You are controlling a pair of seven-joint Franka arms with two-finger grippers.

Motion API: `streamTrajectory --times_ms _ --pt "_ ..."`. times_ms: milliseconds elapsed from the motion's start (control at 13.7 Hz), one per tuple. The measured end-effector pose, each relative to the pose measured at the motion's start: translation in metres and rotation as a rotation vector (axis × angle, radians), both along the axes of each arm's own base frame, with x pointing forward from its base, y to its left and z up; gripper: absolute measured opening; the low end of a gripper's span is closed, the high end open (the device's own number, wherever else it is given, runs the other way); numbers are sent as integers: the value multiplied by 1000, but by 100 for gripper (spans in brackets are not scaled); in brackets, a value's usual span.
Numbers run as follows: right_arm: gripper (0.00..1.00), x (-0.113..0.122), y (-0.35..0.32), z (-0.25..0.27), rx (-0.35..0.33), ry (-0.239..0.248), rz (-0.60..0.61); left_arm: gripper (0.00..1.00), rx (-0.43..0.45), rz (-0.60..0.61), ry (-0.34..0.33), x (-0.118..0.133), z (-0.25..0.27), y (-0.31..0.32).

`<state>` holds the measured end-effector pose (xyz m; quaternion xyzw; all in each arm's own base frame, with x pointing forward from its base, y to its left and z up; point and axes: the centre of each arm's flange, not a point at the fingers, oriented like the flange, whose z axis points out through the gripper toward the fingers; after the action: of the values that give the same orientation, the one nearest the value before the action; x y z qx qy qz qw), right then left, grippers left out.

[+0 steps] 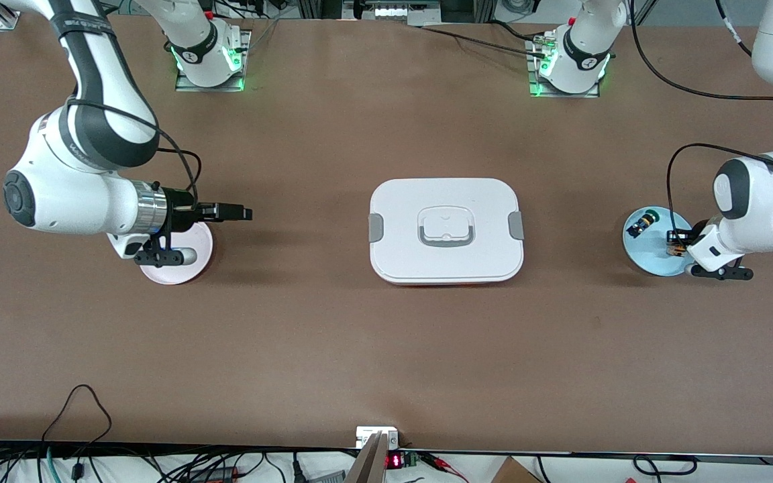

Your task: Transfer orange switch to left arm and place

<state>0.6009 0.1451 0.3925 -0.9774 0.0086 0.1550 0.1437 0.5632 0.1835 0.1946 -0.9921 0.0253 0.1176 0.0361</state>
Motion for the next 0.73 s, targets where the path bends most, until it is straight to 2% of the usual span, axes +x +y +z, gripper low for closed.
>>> streamTrajectory --times_ms 73,219,438,510,583,729 --pt "100 -2 -7 8 -78 -6 41 35 0 -1 -5 0 -1 0" --pt "100 1 -23 38 -193 -62 83 35 -1 -5 -18 -4 -7 -2" --pt "100 13 -63 91 -384 -191 95 60 -2 -9 -28 -4 -9 -2" --pt "100 17 -77 103 -427 -217 81 68 1 -9 -38 -1 -5 -1" --pt "100 20 -91 110 -431 -227 52 79 7 -10 -55 4 3 1" --pt "100 25 -119 121 -394 -232 -24 98 22 -14 -100 20 34 2"
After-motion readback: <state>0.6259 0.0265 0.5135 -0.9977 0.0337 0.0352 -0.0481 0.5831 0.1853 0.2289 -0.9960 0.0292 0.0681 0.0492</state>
